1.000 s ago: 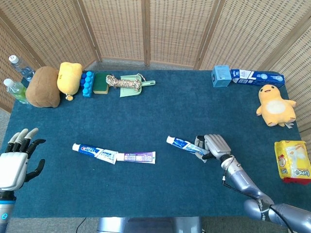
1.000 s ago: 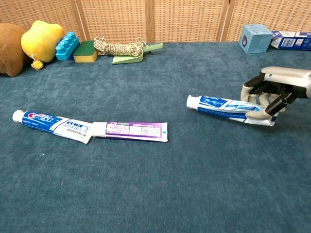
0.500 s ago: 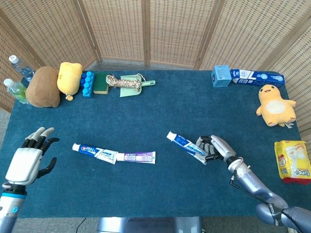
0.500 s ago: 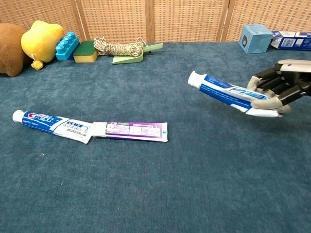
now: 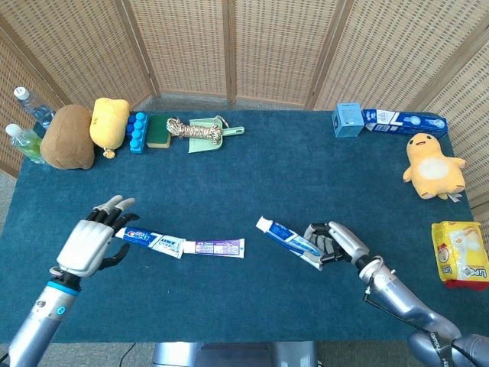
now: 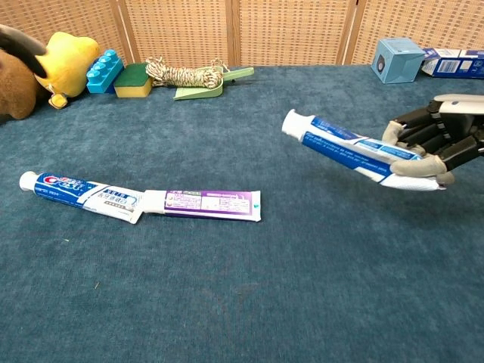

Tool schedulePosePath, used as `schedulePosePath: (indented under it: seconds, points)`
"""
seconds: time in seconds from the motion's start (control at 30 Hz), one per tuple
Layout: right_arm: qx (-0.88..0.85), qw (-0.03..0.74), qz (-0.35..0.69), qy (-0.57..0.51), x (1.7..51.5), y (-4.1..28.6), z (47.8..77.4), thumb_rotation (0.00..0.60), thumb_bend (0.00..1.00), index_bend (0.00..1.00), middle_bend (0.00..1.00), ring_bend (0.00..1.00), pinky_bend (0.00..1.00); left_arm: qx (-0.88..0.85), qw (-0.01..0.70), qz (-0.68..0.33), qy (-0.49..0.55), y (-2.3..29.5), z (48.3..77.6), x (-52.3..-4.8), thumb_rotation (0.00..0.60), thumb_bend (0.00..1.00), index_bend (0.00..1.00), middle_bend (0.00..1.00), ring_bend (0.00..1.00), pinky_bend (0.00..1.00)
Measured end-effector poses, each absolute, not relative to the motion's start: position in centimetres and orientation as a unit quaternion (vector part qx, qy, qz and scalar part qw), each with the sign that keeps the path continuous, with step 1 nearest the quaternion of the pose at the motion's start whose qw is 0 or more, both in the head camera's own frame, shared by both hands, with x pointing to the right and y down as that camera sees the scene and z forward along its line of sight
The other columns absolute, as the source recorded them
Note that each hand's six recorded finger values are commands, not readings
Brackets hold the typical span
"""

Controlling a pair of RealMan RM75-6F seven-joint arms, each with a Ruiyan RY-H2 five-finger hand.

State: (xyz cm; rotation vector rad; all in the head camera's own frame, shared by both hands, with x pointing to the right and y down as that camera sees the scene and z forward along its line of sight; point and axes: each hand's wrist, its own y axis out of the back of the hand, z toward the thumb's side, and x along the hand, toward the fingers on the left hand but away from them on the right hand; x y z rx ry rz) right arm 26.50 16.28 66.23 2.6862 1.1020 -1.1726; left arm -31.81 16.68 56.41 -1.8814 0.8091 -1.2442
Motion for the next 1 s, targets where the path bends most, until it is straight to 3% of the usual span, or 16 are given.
schedulePosePath:
  seconds: [1.0]
  points:
    - [0.886,0.006,-0.34,0.314,20.6,17.8,64.7,0.6,0.53,0.92,0.75,0.7,0.76,-0.834,0.286,-0.399,0.25,14.7,60.8,-20.2,0.6,0.36,0.26,0.08,0.04,0.16]
